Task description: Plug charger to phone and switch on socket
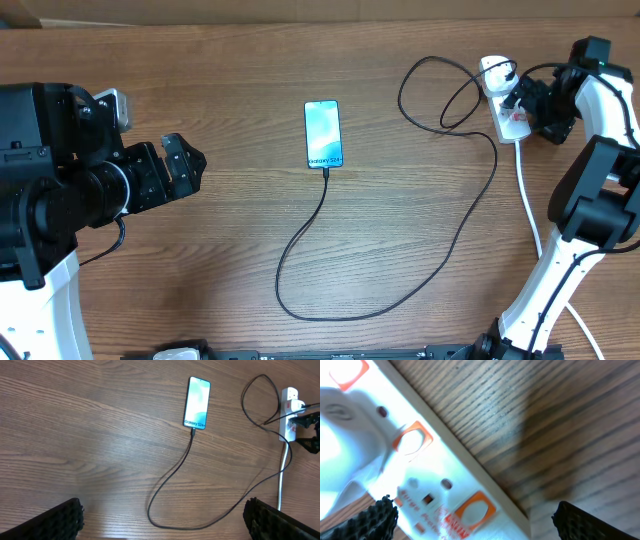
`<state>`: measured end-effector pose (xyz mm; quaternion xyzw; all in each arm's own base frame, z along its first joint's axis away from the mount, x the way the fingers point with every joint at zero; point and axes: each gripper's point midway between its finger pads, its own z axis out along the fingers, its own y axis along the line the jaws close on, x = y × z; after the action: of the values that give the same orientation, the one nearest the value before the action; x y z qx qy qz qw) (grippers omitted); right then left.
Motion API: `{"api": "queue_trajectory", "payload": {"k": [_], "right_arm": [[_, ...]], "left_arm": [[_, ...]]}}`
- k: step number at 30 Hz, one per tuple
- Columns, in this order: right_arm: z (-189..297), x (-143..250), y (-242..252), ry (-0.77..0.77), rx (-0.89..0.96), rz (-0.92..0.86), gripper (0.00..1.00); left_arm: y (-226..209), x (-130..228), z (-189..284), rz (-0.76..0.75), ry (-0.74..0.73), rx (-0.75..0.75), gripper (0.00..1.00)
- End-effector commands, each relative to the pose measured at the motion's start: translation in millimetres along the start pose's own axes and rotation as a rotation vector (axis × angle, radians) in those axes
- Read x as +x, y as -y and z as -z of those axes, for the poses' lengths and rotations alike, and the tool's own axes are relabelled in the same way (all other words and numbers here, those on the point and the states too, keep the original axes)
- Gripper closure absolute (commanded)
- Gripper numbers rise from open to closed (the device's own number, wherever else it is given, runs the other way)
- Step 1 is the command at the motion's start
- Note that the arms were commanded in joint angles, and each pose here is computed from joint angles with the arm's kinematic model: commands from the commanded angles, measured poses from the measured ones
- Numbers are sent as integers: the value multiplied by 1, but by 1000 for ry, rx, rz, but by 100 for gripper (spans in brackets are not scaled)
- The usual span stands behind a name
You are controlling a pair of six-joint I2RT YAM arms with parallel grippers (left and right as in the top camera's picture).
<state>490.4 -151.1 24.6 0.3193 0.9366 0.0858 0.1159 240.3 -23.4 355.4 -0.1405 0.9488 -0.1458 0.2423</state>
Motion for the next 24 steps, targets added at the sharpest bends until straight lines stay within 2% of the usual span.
{"api": "queue_trajectory", "payload": {"k": [1,6,11,18,24], "right_arm": [[82,-28,-23,152,-49,35,0],[156,-7,-30,182,-67,-41,0],[231,32,-32,205,-90,-132,0],[319,101,-48,276,-134,-27,0],[369,158,-71,347,-192,109,0]], "left_arm": [[-1,1,0,-16,-2,-2,0],[-1,0,0,-16,-1,-1,0],[-1,0,0,-16,0,-1,0],[-1,1,0,-15,-2,-1,0],[-1,1,0,-15,-2,-1,0]]}}
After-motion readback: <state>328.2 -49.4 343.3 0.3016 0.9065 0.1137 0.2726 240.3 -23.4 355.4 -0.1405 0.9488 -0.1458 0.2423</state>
